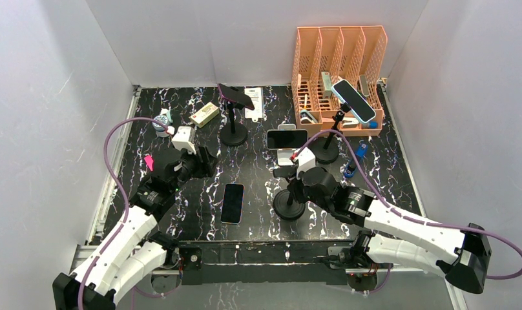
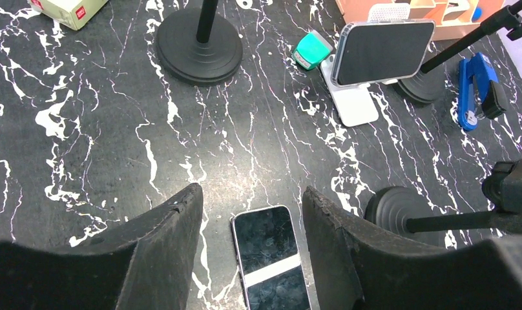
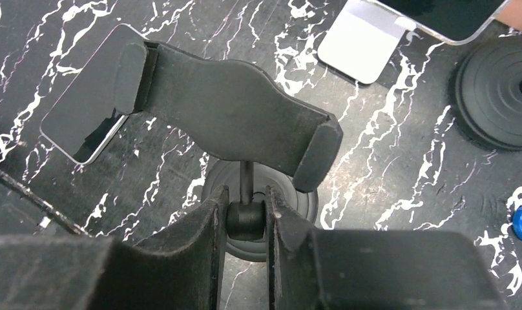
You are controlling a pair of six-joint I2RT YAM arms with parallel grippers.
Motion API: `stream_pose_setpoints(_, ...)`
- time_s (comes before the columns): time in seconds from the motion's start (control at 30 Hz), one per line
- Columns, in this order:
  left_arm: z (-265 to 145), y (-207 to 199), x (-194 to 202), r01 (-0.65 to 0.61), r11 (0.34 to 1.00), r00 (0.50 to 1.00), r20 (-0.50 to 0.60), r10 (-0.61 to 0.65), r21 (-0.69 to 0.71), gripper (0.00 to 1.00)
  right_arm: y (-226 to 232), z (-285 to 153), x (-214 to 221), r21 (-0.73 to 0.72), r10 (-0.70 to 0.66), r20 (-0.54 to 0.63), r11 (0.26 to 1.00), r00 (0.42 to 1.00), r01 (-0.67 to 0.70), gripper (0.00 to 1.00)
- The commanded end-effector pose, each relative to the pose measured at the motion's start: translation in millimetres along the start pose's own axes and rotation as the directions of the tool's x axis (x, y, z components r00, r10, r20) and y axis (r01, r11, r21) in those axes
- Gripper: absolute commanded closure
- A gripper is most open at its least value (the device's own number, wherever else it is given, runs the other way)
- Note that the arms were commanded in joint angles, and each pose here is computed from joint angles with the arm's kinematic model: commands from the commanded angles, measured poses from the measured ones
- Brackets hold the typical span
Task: Remove the phone from the phone stand
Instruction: Pick up the phone stand at the center of the board.
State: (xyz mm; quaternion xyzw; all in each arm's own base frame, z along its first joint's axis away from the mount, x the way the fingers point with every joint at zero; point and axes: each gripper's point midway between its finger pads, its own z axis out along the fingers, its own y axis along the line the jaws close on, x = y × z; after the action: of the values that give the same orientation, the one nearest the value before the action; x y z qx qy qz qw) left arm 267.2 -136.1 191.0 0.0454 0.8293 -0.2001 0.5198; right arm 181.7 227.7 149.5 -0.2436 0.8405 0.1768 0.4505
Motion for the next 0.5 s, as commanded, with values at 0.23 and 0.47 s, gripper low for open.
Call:
stream_pose_setpoints(0.23, -15, 21, -17, 0.008, 0.991, 0.998, 0.060, 0.000, -0.131, 0.46, 37, -16, -68, -0.167, 0.048, 0.150, 0.986, 0.987, -0.022, 0.99)
stream_pose_setpoints(0.47, -14, 21, -16, 0.008, 0.992, 0.998, 0.055, -0.001, -0.127, 0.46, 36, -9, -66, -0.149, 0.029, 0.148, 0.989, 0.989, -0.007, 0.99)
